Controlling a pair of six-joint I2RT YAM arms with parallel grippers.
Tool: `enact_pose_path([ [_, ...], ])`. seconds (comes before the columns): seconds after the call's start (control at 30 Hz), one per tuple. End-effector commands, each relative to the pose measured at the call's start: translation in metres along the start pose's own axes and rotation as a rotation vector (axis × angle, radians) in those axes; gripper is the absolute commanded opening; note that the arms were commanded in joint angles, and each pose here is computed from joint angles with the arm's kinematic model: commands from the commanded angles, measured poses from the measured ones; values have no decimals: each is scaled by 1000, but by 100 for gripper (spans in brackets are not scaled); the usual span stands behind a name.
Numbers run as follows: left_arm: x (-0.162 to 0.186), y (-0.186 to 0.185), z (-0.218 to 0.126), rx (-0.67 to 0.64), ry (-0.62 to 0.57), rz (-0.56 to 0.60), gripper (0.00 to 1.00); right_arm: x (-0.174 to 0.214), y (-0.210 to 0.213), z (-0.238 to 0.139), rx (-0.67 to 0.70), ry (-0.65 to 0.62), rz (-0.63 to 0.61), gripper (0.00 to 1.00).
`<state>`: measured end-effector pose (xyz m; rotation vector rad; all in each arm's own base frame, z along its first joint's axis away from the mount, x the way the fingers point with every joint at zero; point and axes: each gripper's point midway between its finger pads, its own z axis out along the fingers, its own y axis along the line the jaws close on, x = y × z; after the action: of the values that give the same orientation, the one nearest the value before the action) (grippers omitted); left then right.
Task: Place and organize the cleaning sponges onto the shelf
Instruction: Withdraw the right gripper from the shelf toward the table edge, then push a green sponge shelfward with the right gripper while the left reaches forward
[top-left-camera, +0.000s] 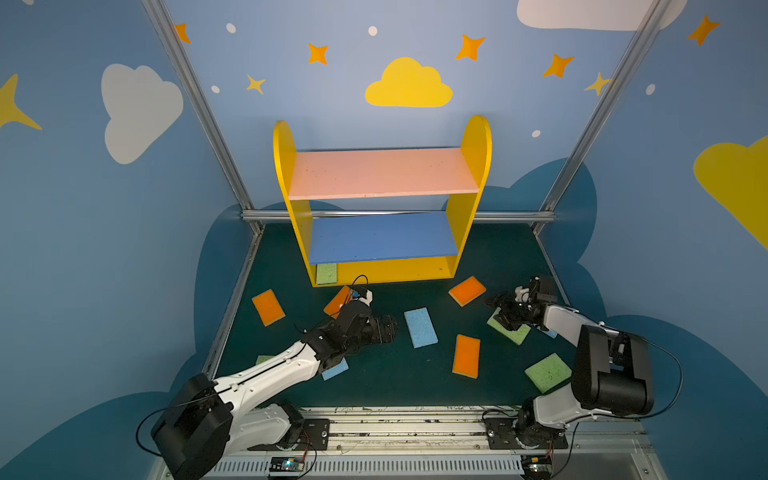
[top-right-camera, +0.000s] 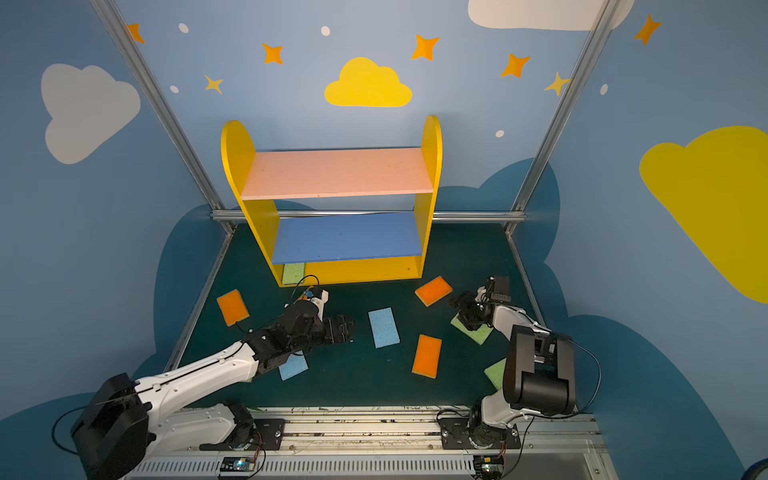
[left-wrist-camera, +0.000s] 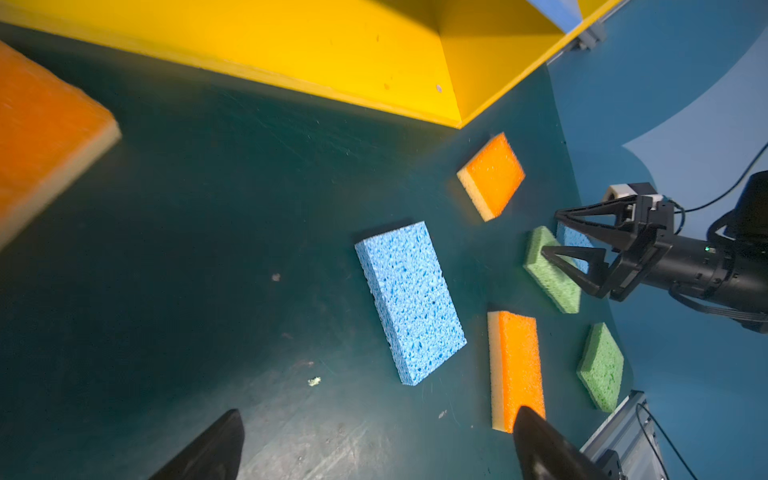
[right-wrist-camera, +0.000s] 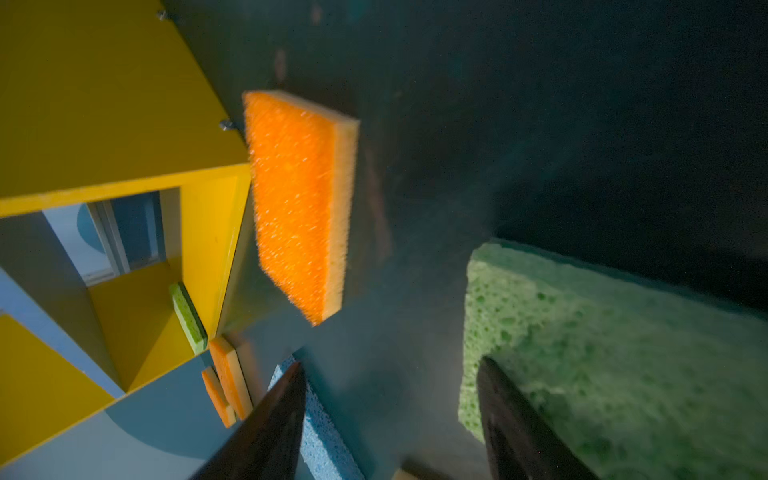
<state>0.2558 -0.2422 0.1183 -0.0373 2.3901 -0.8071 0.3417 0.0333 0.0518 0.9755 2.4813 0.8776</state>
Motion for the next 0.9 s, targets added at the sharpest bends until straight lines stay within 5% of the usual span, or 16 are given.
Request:
enact_pose_path([
  [0.0, 3, -2, 8, 9, -5, -7, 100, -16, -4, -13, 22, -67, -6, 65],
  [0.27, 12, 2, 24, 0, 35, -13, 100, -33, -20, -5, 88, -90, 20, 65],
  [0.63, 14, -7, 40, 32, 63, -14, 100, -35, 8, -51, -14, -187, 0, 66],
  [0.87, 11, -11, 44, 39, 66, -9, 100, -38, -26, -60, 48, -194, 87, 66],
])
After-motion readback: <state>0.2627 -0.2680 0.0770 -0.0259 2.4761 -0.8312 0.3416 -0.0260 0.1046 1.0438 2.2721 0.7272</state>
